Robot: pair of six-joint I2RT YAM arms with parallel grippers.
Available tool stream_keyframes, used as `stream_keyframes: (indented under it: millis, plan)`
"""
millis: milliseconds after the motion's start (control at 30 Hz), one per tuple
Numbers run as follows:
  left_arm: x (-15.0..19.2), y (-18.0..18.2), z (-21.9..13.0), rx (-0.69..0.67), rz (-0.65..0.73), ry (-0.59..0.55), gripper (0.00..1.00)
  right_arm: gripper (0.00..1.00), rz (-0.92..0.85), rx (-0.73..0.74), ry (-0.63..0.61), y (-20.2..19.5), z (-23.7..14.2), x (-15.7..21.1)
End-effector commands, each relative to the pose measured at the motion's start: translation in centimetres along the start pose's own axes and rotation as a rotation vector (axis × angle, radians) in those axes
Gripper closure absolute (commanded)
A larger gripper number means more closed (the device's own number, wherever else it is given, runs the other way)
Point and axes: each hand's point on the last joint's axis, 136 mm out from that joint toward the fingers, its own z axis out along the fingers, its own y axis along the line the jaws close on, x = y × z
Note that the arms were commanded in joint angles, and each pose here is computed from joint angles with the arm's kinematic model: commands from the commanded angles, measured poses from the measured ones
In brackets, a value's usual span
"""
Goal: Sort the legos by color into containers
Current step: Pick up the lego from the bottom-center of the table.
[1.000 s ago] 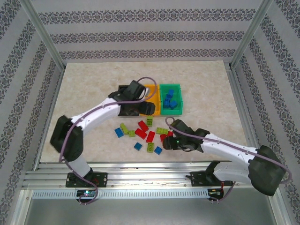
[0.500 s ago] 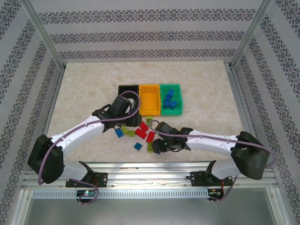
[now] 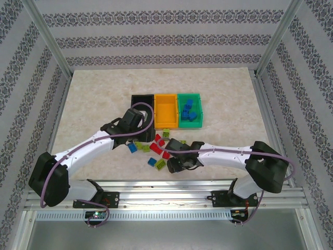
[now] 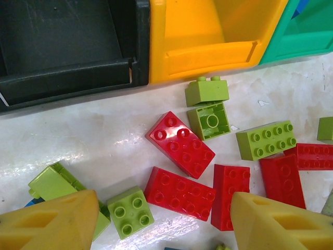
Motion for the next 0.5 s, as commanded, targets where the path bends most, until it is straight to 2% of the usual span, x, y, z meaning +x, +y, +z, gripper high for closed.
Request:
stream_keyframes:
  millis: [0,200,367,467]
  plan:
    - [-0.6,0.3,0.2,0.001,-0.020,-0.033,0.32,0.47,-0.014,0.067,0.027,-1.6,-0.1,1.4]
    - [0.1,0.5,0.3,0.005,-0.031,-0.018,0.32,0.46,-0.041,0.041,0.037,0.3,0.7,0.5]
    - [1.0,1.3,-0.1,-0.022,-0.032,-0.004,0.32,0.46,-0.054,0.062,0.084,0.6,1.9,1.4]
    - [1.7,1.9,-0.2,-0.035,-0.038,0.005,0.32,0.51,-0.055,0.071,0.086,0.4,1.9,1.6]
